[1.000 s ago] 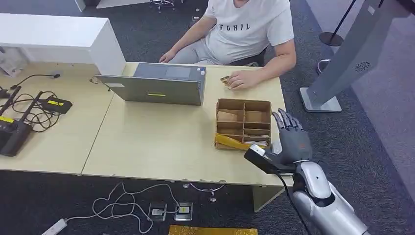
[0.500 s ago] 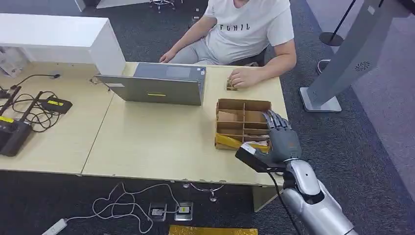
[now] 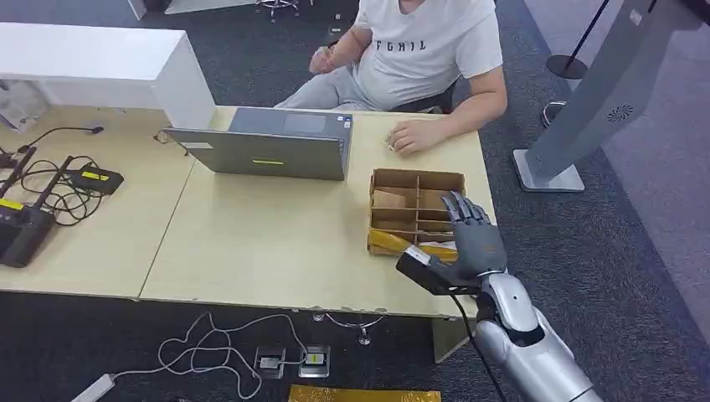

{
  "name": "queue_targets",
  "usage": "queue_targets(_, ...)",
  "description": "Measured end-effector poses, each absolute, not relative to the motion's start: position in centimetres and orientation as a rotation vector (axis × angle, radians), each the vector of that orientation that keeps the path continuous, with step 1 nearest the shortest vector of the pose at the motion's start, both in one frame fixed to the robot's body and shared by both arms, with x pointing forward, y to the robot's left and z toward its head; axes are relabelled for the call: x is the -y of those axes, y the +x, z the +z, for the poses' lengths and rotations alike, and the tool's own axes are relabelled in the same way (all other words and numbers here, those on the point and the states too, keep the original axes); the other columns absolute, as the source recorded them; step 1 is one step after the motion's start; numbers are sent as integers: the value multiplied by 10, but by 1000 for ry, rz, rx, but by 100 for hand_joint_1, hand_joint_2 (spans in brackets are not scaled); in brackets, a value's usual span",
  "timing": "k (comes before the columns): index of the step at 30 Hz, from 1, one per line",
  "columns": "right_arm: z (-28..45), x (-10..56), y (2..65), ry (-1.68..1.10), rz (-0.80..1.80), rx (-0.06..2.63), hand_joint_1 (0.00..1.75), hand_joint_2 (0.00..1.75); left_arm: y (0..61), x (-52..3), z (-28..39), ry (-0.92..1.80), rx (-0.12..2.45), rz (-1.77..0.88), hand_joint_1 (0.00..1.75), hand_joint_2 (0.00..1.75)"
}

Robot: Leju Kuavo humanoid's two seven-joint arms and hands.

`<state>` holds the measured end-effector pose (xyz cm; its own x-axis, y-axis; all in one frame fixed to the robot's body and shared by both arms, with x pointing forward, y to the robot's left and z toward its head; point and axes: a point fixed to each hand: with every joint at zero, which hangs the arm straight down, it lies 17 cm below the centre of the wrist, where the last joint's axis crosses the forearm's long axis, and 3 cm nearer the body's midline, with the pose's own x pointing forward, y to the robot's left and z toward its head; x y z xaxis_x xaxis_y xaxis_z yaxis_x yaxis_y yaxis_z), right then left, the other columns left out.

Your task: Pass the card to the sensor for recognition and then transmit it.

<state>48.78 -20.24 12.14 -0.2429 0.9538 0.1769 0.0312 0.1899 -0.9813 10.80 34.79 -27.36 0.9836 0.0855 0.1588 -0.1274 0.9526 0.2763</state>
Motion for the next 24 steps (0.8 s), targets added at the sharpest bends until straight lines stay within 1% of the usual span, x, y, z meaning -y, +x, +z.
queue_targets(7,115,196,487,-966,1216,1497,0,175,109,-348,-274,288,150,105,0,0)
queue_targets(24,114,195,488,-1029,1268,1467,0,175,109,-347,-274,282,153,102,0,0)
